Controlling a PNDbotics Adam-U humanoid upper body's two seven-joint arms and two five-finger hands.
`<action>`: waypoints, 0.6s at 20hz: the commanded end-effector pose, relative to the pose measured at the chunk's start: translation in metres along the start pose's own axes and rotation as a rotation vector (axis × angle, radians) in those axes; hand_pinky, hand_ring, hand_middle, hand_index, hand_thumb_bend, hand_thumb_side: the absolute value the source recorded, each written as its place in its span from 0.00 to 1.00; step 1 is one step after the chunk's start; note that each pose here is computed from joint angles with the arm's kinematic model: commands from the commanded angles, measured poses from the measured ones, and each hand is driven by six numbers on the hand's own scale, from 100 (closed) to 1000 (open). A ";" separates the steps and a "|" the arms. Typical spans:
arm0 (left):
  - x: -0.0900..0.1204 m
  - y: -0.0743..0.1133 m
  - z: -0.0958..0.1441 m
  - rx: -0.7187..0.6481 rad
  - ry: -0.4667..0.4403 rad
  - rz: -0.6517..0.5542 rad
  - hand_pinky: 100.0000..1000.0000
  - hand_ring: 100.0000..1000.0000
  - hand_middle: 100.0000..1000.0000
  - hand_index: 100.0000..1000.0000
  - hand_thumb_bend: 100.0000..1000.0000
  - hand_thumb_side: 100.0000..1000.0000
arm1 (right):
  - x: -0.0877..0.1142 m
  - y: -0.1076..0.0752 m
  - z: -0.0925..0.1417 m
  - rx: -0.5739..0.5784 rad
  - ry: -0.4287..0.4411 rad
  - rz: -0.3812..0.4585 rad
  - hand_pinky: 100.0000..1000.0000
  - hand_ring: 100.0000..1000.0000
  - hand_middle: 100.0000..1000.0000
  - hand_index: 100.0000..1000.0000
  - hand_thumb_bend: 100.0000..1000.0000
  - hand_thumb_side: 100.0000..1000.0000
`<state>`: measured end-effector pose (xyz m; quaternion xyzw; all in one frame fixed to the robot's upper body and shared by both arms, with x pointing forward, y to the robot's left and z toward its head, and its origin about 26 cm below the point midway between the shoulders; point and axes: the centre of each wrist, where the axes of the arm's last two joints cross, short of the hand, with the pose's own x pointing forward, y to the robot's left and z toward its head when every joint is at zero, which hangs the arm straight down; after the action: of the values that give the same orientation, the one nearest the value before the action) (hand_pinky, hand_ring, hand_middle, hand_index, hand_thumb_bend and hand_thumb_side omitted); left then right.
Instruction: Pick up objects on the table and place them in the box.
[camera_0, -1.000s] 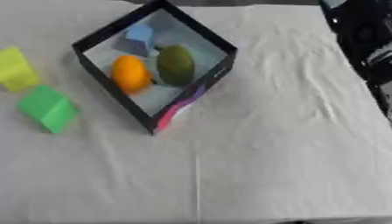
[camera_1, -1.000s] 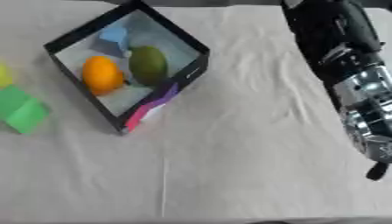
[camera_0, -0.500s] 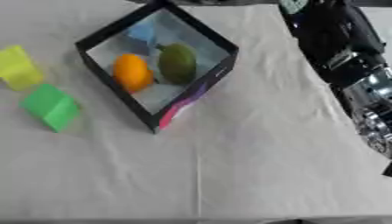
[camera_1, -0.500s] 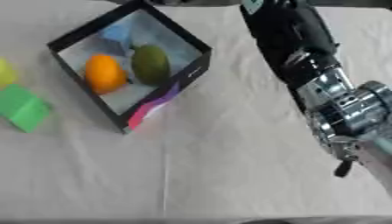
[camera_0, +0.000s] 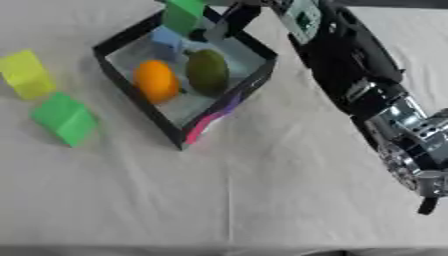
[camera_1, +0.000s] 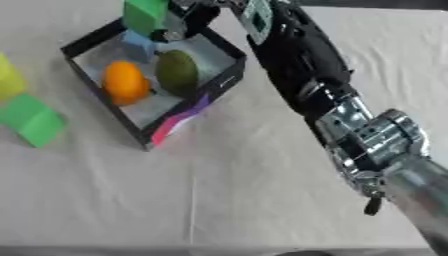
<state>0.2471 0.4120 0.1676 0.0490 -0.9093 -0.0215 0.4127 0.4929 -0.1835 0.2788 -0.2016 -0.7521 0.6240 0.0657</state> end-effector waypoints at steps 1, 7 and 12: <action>0.008 0.005 -0.006 -0.023 -0.015 -0.037 0.81 0.66 0.79 0.72 0.00 0.52 | 0.002 -0.006 -0.003 0.016 -0.017 0.038 0.72 0.64 0.67 0.77 0.35 0.29; 0.007 0.005 -0.005 -0.035 -0.012 -0.043 0.81 0.65 0.78 0.72 0.00 0.52 | 0.001 0.002 0.001 0.046 0.001 0.045 0.75 0.68 0.70 0.81 0.30 0.33; 0.006 0.005 -0.005 -0.043 -0.010 -0.046 0.81 0.65 0.78 0.72 0.00 0.52 | 0.002 -0.001 0.002 0.070 0.003 0.082 0.84 0.80 0.77 0.90 0.39 0.54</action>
<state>0.2472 0.4122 0.1671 0.0524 -0.9077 -0.0354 0.4148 0.4926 -0.1834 0.2619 -0.2149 -0.7219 0.6543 0.0676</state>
